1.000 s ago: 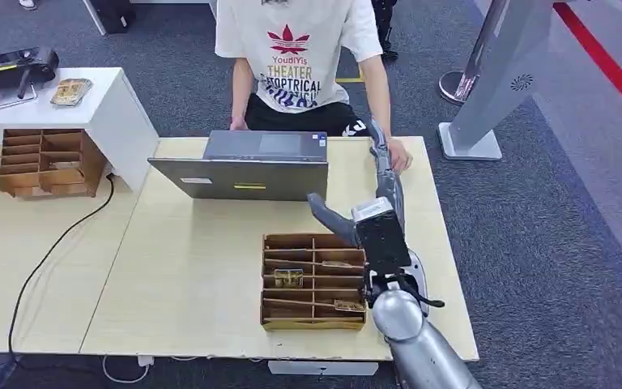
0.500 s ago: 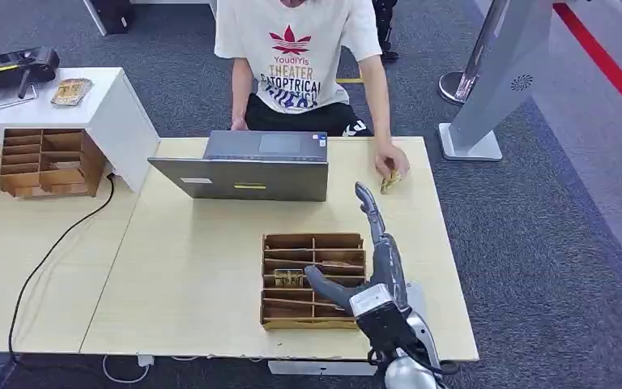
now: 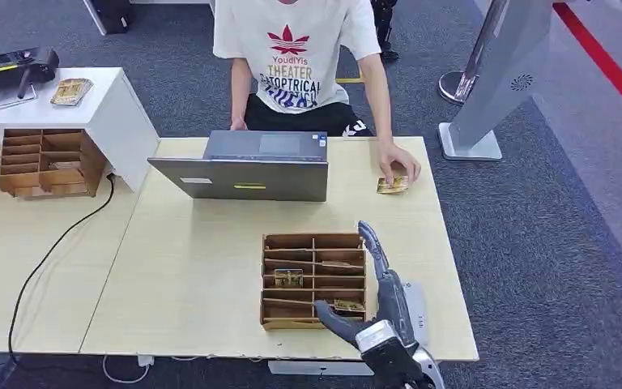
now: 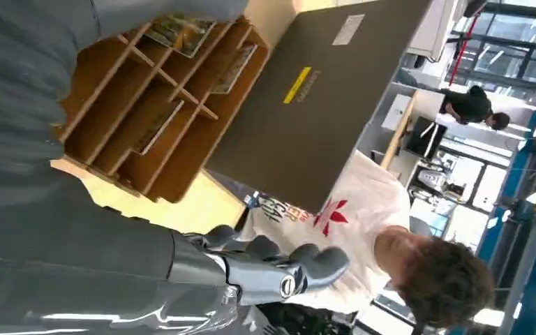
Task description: Pass the card to the sensor for recognition and then transmit it.
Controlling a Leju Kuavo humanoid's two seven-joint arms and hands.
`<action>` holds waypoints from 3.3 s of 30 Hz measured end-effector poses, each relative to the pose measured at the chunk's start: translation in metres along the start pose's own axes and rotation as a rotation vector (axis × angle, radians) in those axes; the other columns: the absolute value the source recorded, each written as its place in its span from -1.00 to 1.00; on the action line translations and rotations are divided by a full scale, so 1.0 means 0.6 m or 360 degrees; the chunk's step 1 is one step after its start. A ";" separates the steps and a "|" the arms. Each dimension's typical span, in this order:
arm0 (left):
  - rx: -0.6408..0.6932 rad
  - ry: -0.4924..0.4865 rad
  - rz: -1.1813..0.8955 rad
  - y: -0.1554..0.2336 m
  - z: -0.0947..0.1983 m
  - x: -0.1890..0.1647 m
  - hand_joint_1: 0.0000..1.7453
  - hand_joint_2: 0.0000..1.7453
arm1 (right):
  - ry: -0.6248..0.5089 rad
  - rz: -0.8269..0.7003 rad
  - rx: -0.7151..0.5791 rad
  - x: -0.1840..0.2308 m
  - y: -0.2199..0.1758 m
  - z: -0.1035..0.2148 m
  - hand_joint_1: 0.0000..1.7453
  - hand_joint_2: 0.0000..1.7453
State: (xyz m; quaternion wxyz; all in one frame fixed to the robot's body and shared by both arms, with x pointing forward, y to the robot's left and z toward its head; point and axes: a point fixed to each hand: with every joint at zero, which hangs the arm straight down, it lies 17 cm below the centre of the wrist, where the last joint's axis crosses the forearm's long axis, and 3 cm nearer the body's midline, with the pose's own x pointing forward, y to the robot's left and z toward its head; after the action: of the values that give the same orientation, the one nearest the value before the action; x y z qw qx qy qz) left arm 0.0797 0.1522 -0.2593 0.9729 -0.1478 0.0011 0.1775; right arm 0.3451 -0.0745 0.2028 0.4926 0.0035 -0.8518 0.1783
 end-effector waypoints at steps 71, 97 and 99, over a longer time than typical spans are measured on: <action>-0.0018 -0.0006 0.0045 -0.002 0.000 -0.001 -1.00 -1.00 | -0.0004 0.1321 0.0181 -0.109 0.013 0.106 -0.04 1.00; -0.0019 0.0010 0.0021 -0.002 0.000 -0.005 -1.00 -1.00 | 0.0049 0.1397 0.0219 -0.147 0.006 0.101 -0.14 1.00; -0.0019 0.0011 0.0021 -0.002 0.000 -0.005 -1.00 -1.00 | 0.0056 0.1398 0.0220 -0.150 0.006 0.102 -0.16 1.00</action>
State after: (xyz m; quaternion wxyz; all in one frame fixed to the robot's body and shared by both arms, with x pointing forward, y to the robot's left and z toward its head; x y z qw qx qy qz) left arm 0.0774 0.1501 -0.2586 0.9709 -0.1543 0.0042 0.1833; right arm 0.3397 -0.1050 0.0986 0.3830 -0.3290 -0.7501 0.4272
